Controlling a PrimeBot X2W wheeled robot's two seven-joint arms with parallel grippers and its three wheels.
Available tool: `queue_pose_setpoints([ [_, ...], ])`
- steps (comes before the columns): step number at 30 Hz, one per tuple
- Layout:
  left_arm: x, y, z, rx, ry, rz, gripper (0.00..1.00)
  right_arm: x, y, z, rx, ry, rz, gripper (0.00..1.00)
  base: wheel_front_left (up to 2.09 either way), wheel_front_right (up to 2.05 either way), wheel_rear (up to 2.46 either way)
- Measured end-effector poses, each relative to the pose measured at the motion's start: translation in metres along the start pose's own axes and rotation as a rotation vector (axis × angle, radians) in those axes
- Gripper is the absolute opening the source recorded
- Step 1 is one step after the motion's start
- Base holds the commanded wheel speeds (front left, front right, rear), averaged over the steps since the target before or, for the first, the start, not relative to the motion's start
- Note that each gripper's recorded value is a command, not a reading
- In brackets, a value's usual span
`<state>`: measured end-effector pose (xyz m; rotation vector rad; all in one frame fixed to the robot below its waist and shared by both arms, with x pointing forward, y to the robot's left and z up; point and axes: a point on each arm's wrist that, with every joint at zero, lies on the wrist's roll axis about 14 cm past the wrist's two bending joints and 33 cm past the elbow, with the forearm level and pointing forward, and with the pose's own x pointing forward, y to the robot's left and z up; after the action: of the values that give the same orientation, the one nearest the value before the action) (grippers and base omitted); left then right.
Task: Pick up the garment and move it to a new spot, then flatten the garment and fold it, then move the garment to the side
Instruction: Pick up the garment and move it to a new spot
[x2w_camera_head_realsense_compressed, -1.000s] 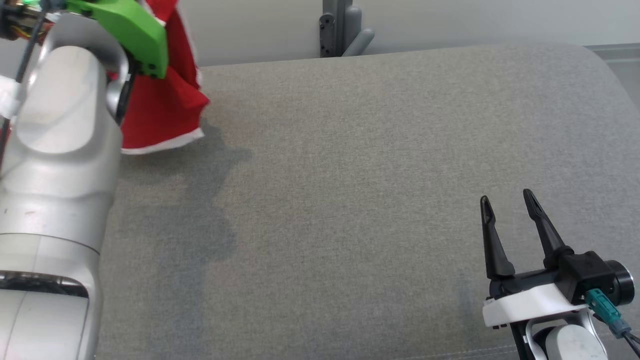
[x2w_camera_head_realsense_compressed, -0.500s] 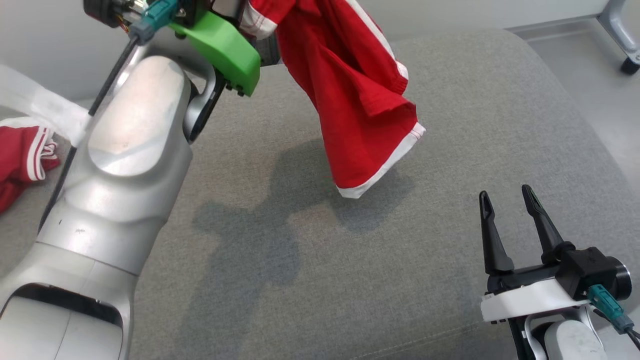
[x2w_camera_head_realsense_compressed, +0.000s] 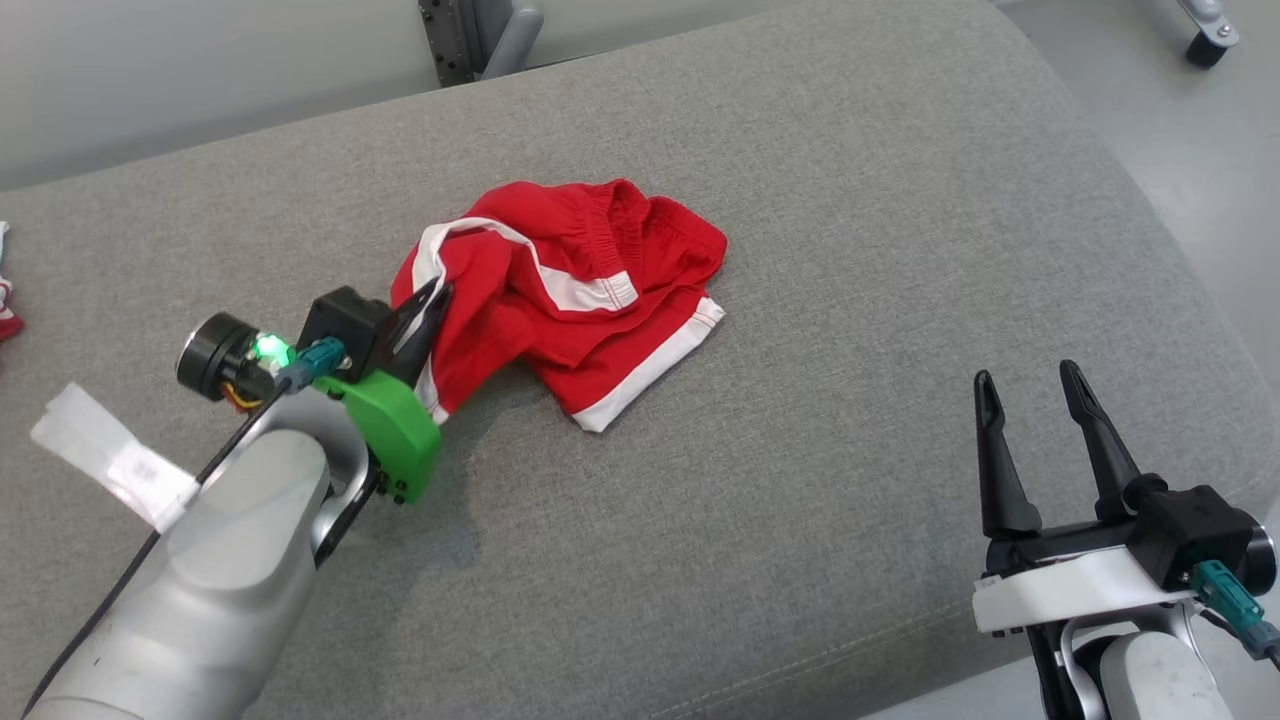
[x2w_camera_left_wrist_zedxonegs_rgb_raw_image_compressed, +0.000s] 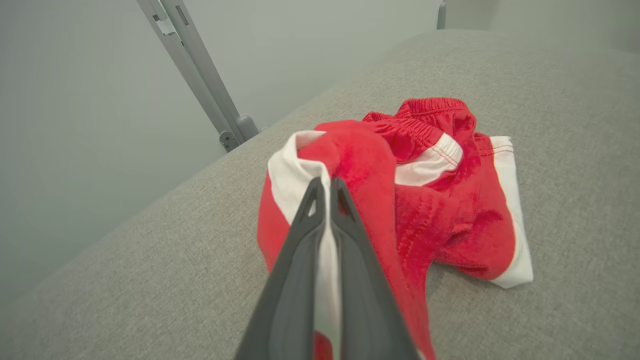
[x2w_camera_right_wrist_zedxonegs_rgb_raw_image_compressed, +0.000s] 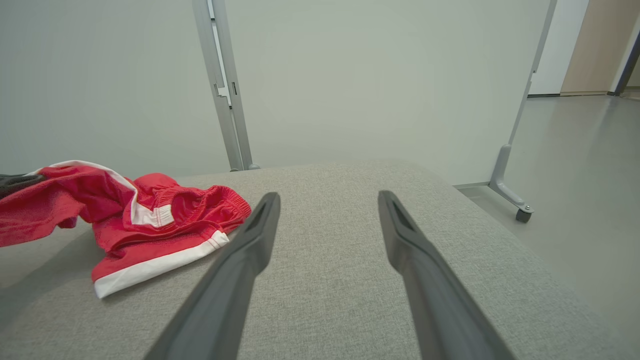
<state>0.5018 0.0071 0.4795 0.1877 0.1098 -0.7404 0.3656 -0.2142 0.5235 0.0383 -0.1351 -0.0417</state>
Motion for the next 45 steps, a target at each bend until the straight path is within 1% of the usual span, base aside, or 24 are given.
queue_pose_setpoints([
  [6, -0.034, 0.002, -0.052, -0.079, 0.117, 0.037, 0.0, 0.0, 0.0, -0.005, -0.002, 0.015, 0.002, 1.0, 0.0, 0.0, 0.0],
  [11, -0.056, -0.005, -0.075, -0.113, 0.167, 0.052, 0.0, 0.004, 0.008, -0.007, 0.0, 0.015, 0.026, 1.0, 0.0, 0.0, 0.0],
  [14, -0.068, -0.008, -0.085, -0.097, 0.198, 0.048, 0.0, 0.006, 0.013, -0.007, 0.001, 0.015, 0.042, 1.0, 0.0, 0.0, 0.0],
  [17, -0.078, -0.001, -0.09, -0.073, 0.218, 0.065, 0.0, 0.006, 0.016, -0.006, 0.002, 0.011, 0.051, 1.0, 0.0, 0.0, 0.0],
  [20, -0.085, 0.008, -0.086, -0.044, 0.217, 0.09, 0.0, 0.002, 0.017, -0.006, 0.005, 0.013, 0.055, 1.0, 0.0, 0.0, 0.0],
  [22, -0.087, 0.011, -0.083, -0.048, 0.204, 0.111, 0.0, 0.0, 0.018, -0.006, 0.006, 0.015, 0.055, 1.0, 0.0, 0.0, 0.0],
  [23, -0.089, 0.011, -0.08, -0.054, 0.195, 0.117, 0.22, -0.001, 0.017, -0.006, 0.006, 0.016, 0.055, 1.0, 0.0, 0.0, 0.0],
  [24, -0.089, 0.01, -0.077, -0.059, 0.182, 0.127, 0.79, -0.002, 0.017, -0.006, 0.006, 0.017, 0.054, 1.0, 0.0, 0.0, 0.0],
  [25, -0.09, 0.009, -0.074, -0.066, 0.168, 0.133, 1.0, -0.004, 0.017, -0.006, 0.006, 0.016, 0.053, 1.0, 0.0, 0.0, 0.0],
  [31, -0.099, -0.002, -0.054, -0.156, 0.074, 0.203, 1.0, -0.015, 0.016, -0.003, 0.001, 0.013, 0.051, 1.0, 0.0, 0.0, 0.0],
  [36, -0.116, -0.013, -0.043, -0.237, -0.001, 0.273, 1.0, -0.023, 0.017, 0.002, -0.004, -0.002, 0.055, 1.0, 0.0, 0.0, 0.0],
  [40, -0.131, -0.011, -0.032, -0.29, -0.068, 0.36, 1.0, -0.024, 0.019, 0.007, -0.007, -0.017, 0.064, 1.0, 0.0, 0.0, 0.0],
  [45, -0.155, -0.006, -0.032, -0.342, -0.111, 0.473, 1.0, -0.021, 0.024, 0.011, -0.01, -0.03, 0.08, 1.0, 0.0, 0.0, 0.0],
])
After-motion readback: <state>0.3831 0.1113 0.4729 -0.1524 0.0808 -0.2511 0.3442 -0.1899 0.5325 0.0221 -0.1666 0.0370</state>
